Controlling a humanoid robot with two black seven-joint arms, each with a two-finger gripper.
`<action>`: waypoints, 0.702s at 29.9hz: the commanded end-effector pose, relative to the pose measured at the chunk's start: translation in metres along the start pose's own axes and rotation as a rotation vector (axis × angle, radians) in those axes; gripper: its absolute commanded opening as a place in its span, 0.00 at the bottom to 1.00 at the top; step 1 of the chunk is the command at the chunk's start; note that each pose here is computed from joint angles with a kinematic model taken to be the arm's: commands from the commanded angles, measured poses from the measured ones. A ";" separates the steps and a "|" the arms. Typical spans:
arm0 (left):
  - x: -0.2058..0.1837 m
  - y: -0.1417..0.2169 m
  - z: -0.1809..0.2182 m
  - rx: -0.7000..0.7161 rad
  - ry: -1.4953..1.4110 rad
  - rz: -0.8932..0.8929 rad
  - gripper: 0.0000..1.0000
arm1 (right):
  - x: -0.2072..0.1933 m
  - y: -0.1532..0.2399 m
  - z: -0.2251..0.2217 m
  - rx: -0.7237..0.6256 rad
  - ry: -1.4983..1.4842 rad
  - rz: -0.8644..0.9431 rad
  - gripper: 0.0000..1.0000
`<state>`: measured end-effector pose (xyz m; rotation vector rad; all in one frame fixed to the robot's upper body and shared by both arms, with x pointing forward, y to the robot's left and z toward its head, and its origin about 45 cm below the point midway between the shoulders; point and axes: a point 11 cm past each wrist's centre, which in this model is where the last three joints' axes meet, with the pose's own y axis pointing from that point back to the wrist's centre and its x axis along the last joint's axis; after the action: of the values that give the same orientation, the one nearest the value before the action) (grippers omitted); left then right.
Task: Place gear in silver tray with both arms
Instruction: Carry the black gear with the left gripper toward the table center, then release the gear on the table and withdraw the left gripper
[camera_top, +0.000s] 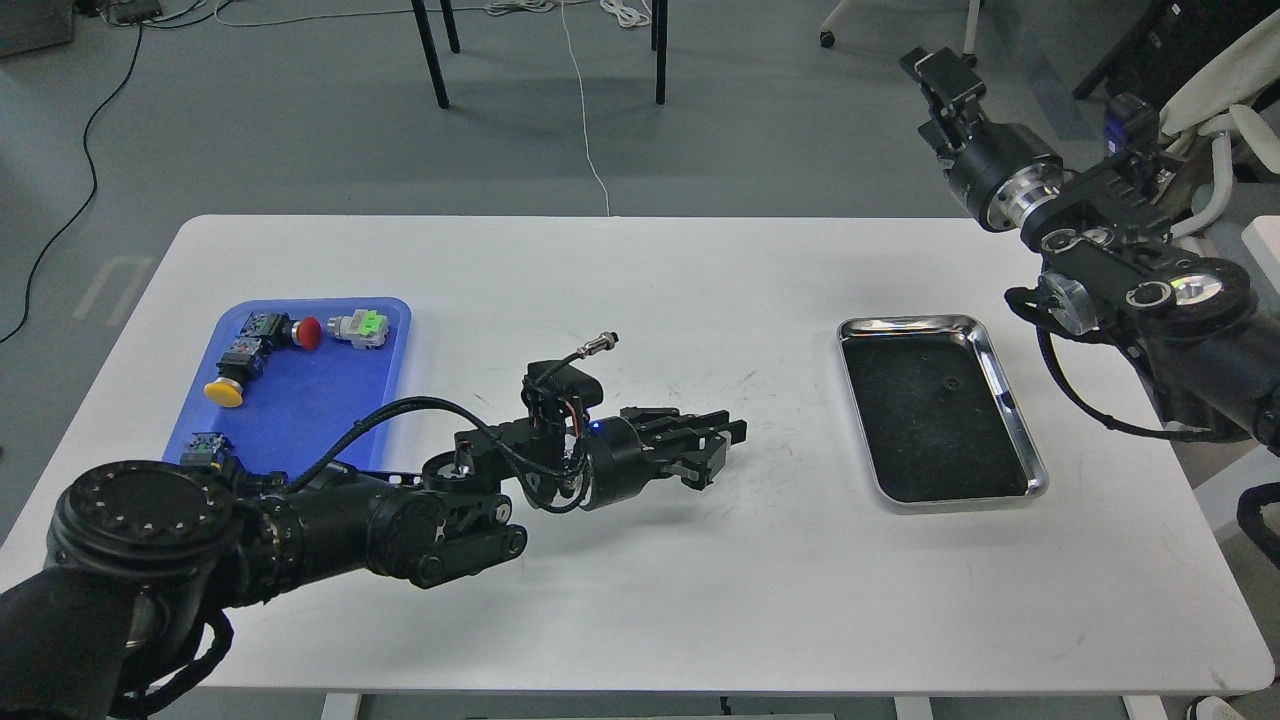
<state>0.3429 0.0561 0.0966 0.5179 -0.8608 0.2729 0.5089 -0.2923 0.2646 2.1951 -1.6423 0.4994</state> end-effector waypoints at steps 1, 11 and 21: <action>0.002 -0.001 0.000 0.000 0.008 0.009 0.41 | -0.001 0.000 0.000 0.000 0.001 -0.001 0.94; 0.002 -0.001 0.001 0.000 0.012 0.008 0.45 | -0.001 0.000 0.000 0.000 0.002 -0.001 0.94; 0.043 -0.008 0.005 -0.003 0.133 0.132 0.51 | -0.003 -0.002 -0.006 0.012 0.006 -0.020 0.95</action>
<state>0.3612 0.0500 0.1189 0.4664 -0.8189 0.3715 0.5085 -0.2903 0.2635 2.1978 -1.6318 0.5017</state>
